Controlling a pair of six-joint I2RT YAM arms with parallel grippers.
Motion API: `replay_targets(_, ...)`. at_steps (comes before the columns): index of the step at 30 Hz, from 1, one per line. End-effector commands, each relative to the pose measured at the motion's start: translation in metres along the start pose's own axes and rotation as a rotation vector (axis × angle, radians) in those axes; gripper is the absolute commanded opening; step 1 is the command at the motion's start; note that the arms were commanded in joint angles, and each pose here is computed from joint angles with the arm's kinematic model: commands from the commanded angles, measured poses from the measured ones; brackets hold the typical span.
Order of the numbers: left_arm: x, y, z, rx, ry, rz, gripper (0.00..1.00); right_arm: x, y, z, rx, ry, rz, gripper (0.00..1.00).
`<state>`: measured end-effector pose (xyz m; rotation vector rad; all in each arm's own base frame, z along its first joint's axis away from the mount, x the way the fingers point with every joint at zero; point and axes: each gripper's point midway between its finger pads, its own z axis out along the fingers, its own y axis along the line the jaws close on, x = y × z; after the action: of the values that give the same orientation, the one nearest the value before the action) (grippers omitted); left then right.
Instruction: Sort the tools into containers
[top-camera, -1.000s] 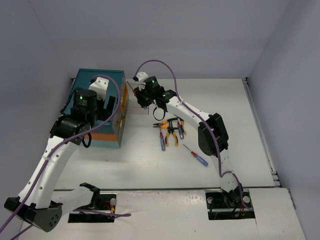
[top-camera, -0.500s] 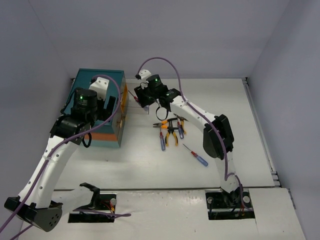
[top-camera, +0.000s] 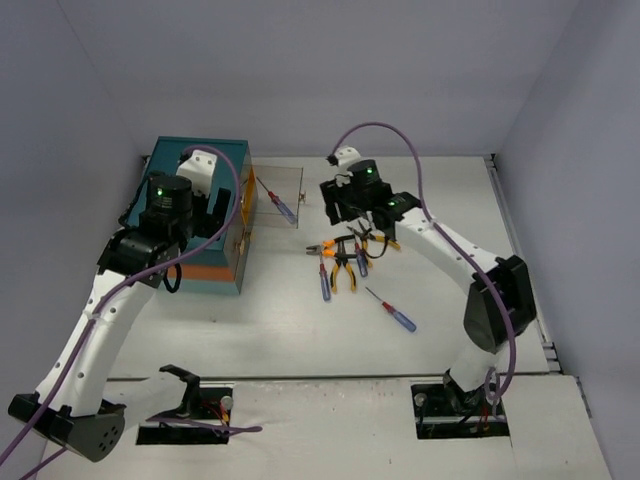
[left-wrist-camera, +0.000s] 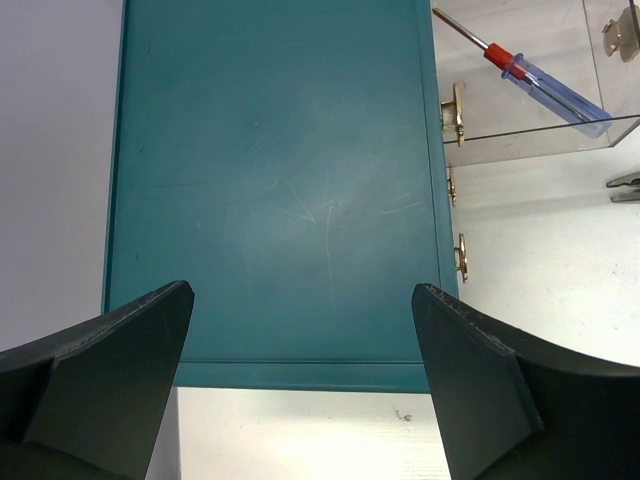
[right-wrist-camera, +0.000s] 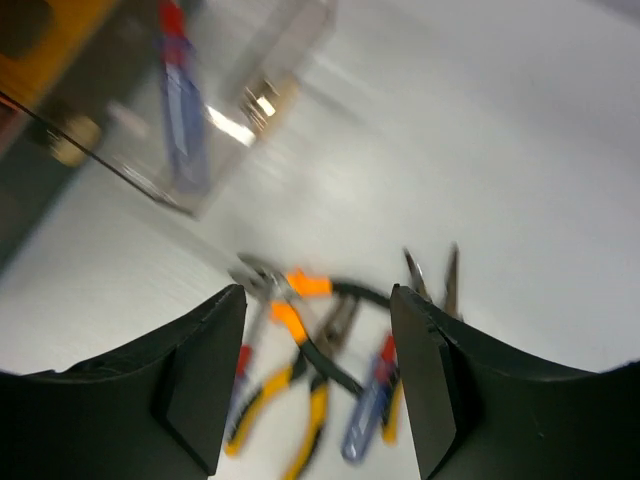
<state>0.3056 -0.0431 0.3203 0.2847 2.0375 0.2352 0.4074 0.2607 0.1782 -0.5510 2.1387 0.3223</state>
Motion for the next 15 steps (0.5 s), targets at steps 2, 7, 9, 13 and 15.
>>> replay_targets(2, -0.031, 0.0, -0.005, 0.019, -0.09, -0.007, 0.89, 0.087, -0.02, -0.033, 0.084, 0.144, 0.134, 0.58)
replay_targets(7, -0.035, -0.003, -0.005, 0.034, -0.097, -0.008, 0.89, 0.17, -0.042, -0.063, 0.256, 0.309, 0.263, 0.61)
replay_targets(9, -0.034, -0.004, -0.004, 0.04, -0.094, -0.006, 0.89, 0.187, -0.042, -0.071, 0.273, 0.34, 0.312, 0.62)
replay_targets(13, -0.032, -0.008, -0.002, 0.053, -0.087, -0.007, 0.89, 0.222, -0.041, -0.084, 0.295, 0.417, 0.385, 0.64)
replay_targets(15, -0.032, -0.01, -0.001, 0.059, -0.086, -0.006, 0.89, 0.234, -0.042, -0.088, 0.312, 0.444, 0.393, 0.65)
